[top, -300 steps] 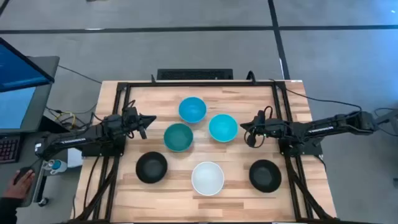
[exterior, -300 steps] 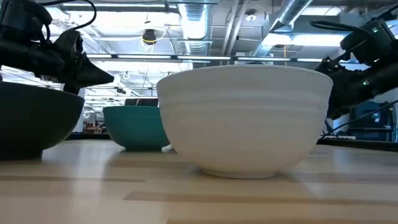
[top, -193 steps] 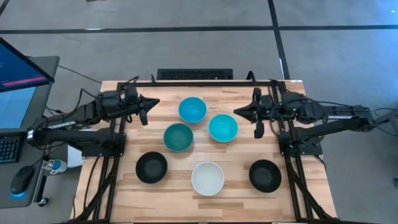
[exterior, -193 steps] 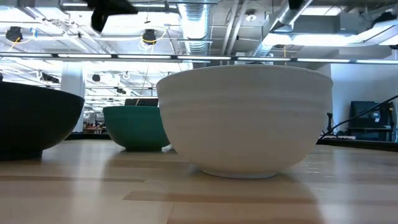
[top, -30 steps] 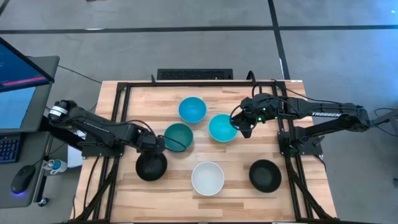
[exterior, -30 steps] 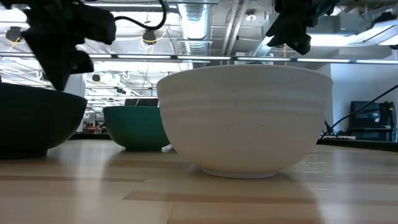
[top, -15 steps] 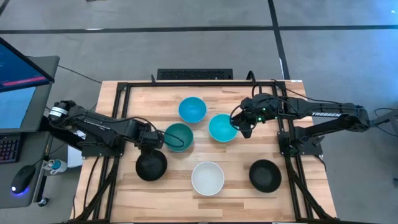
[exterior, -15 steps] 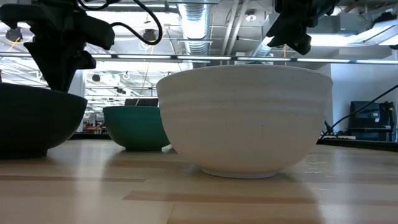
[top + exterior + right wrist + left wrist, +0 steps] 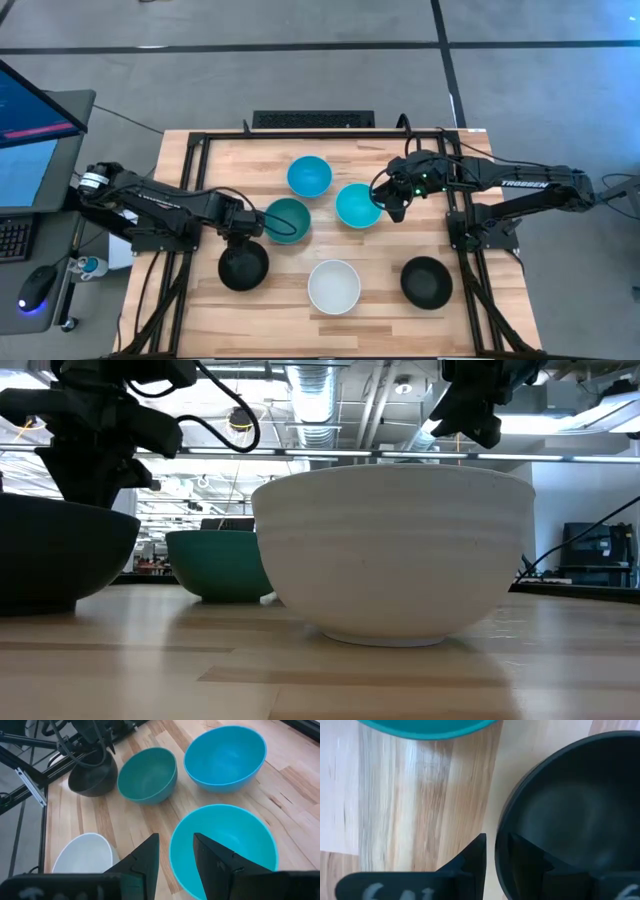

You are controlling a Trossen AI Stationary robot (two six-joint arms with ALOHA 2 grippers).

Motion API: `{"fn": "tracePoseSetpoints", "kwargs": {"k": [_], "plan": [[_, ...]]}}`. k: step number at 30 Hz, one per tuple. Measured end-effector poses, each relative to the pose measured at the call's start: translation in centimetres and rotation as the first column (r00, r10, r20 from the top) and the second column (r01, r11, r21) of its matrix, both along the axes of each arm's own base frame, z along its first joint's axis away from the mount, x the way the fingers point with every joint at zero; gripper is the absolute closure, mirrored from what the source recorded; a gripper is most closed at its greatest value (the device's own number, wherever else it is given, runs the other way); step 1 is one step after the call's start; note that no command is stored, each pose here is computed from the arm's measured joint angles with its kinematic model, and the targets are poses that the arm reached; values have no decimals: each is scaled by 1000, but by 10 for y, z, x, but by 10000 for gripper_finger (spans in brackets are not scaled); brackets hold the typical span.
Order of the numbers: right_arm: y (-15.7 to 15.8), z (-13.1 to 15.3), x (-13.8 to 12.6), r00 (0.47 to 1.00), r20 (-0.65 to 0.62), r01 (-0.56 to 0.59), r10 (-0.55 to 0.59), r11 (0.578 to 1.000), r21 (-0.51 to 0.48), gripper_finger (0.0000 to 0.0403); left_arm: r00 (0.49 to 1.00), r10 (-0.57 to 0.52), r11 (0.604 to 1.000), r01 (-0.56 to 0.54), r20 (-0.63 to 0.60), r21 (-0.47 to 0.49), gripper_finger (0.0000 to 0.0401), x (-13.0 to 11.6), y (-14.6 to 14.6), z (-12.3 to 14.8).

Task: Nest bowls inside each other
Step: Stack the left black bowl on the green bowl

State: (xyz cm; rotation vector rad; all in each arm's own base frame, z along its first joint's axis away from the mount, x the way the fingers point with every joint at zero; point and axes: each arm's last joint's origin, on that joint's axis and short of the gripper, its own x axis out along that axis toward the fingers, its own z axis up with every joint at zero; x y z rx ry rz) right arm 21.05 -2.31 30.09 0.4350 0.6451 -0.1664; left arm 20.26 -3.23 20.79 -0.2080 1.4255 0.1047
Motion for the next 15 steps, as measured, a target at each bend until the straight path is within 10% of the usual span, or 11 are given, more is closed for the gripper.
{"fn": "tracePoseSetpoints", "kwargs": {"k": [15], "plan": [[0, 0, 0, 1000, 0, 0, 0, 1000, 0, 259, 997, 31, 997, -26, 71, -74, 330, 4, -2, -13]]}}
